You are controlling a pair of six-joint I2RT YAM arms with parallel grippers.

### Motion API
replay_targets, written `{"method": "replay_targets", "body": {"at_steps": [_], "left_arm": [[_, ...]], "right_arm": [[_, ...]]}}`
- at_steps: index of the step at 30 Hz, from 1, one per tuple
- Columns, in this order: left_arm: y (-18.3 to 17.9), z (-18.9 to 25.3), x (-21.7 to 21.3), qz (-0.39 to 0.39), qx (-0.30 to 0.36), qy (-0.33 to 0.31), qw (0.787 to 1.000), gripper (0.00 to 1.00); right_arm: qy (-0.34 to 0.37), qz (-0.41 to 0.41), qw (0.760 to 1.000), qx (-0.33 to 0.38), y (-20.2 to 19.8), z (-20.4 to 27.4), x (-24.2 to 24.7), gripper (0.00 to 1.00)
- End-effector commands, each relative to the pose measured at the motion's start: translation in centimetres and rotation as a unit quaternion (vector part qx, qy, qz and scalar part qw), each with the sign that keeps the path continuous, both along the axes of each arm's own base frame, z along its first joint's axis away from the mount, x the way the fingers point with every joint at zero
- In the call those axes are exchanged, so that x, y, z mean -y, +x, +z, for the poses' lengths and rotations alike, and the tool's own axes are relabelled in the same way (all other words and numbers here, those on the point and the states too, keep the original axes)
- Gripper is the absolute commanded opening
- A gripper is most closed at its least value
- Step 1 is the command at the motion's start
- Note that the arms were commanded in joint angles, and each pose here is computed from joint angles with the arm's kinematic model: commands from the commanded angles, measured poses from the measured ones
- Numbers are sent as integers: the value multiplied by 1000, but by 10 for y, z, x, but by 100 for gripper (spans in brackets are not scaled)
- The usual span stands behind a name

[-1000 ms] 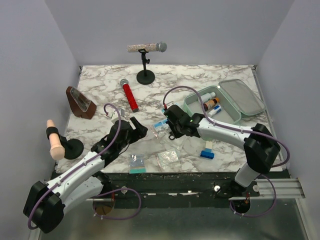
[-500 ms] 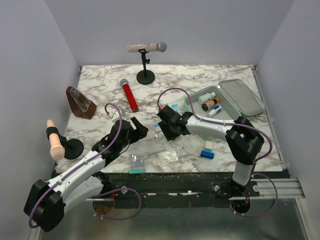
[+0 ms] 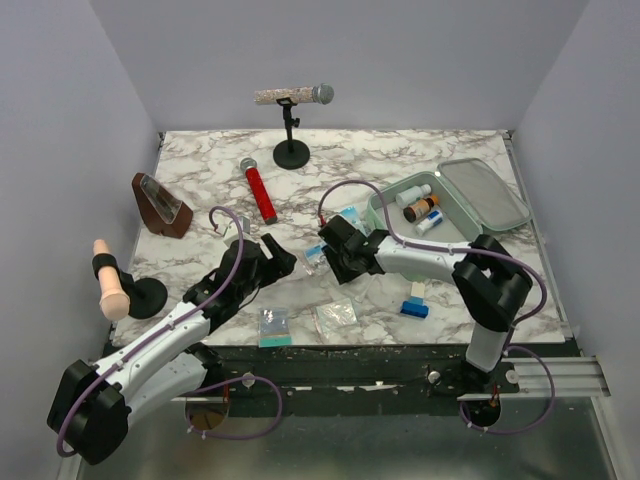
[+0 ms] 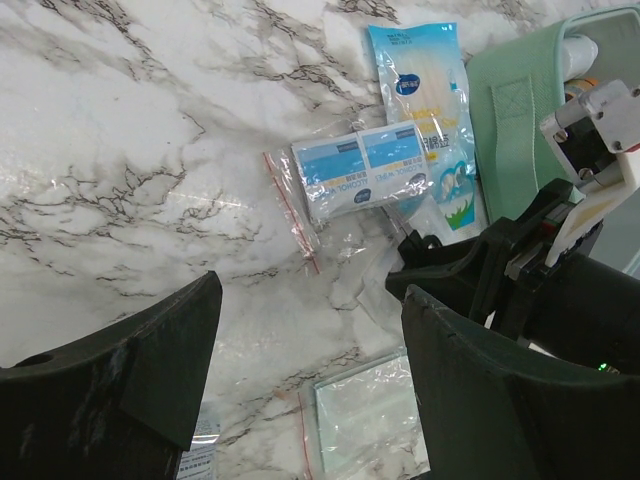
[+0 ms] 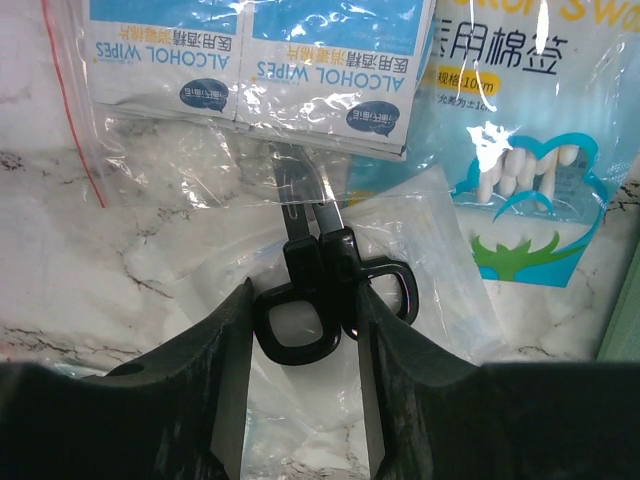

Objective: Organize the medicine kit

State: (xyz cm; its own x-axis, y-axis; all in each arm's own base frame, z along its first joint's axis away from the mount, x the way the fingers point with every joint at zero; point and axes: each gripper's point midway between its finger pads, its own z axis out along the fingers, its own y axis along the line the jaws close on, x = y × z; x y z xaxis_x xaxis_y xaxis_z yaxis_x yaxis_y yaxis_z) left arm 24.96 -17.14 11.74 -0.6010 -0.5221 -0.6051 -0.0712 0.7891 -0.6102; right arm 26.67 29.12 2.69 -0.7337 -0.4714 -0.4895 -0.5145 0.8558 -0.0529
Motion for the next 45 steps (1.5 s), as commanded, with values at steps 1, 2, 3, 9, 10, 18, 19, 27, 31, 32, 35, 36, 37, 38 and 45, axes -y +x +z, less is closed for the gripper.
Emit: {"method": "replay_targets", "body": {"at_steps": [1, 2, 3, 9, 10, 18, 19, 27, 31, 32, 35, 36, 37, 38, 45], "left_arm": [[-1, 3, 3, -10, 7, -7, 1000, 83], [-1, 3, 4, -9, 6, -7, 1000, 83], [-1, 2, 4, -10, 6, -7, 1000, 83], [-2, 4, 3, -7, 8, -9, 1000, 83], [-2, 3, 2, -7, 8, -9, 1000, 83], [-2, 4, 3, -8, 8, -10, 1000, 83], [-2, 2, 3, -8, 5, -8, 1000, 83], [0, 0, 6, -12, 5, -11, 1000, 83], [1, -1, 11, -18, 3, -17, 1000, 83], [1, -2, 11, -19, 2, -18, 1000, 83], [0, -1, 12, -21, 1, -19, 1000, 83], [0, -1, 12, -21, 1, -19, 1000, 83], [-1, -2, 11, -22, 0, -17, 1000, 82], [-1, -2, 11, -21, 1, -17, 1000, 83], [-1, -2, 9, -20, 2, -12, 1000, 83]], "right_arm": [[13, -5, 999, -37, -22, -10, 6, 38], [14, -8, 999, -34, -22, -8, 6, 36], [15, -13, 999, -30, -21, -5, 8, 34], [19, -21, 1000, -8, -19, 20, 14, 29], [20, -22, 1000, -5, -19, 25, 16, 28], [42, -14, 999, 10, -29, 69, 27, 28], [42, -13, 999, 10, -32, 72, 29, 28], [42, -23, 998, 29, -41, 91, 51, 28], [15, -18, 1000, 16, -39, 69, 52, 34], [11, -15, 1000, 13, -39, 63, 50, 34], [-8, -9, 1000, -2, -37, 40, 47, 34], [-12, -6, 1000, -6, -37, 35, 46, 34], [-16, -5, 1000, -9, -36, 29, 45, 34], [-20, -3, 1000, -12, -36, 24, 45, 34], [-36, -3, 999, -6, -30, 12, 46, 34]]}}
